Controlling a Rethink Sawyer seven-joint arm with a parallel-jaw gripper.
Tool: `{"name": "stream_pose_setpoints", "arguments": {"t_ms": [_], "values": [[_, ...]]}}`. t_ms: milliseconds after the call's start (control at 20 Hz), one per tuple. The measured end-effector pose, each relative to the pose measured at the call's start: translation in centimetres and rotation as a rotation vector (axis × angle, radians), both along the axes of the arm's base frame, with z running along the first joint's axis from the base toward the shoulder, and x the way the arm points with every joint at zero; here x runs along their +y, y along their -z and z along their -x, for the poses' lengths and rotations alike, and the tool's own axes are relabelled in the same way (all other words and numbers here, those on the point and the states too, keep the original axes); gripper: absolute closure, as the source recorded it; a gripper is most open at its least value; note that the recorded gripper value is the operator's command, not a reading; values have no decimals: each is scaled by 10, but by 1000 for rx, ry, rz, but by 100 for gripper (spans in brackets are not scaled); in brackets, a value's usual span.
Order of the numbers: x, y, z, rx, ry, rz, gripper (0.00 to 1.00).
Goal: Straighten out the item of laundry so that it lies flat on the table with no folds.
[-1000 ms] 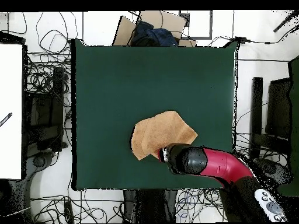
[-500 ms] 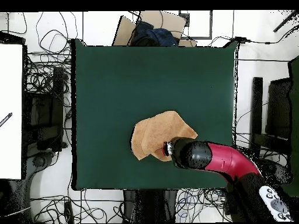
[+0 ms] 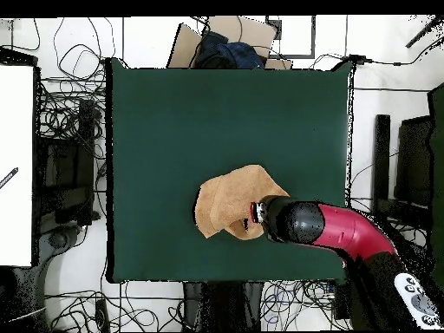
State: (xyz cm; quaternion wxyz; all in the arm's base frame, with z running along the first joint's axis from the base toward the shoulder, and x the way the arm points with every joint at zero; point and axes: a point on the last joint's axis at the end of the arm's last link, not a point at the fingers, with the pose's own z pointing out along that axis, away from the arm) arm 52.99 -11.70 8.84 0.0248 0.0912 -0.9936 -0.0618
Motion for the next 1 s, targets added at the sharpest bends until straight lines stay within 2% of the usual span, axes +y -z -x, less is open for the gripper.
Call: {"name": "stream_pose_setpoints", "arguments": {"t_ms": [700,1000], "values": [[-16,-6,-21,-40,8,27,0],[-24,8,-21,-39,-20,42,0]]}}
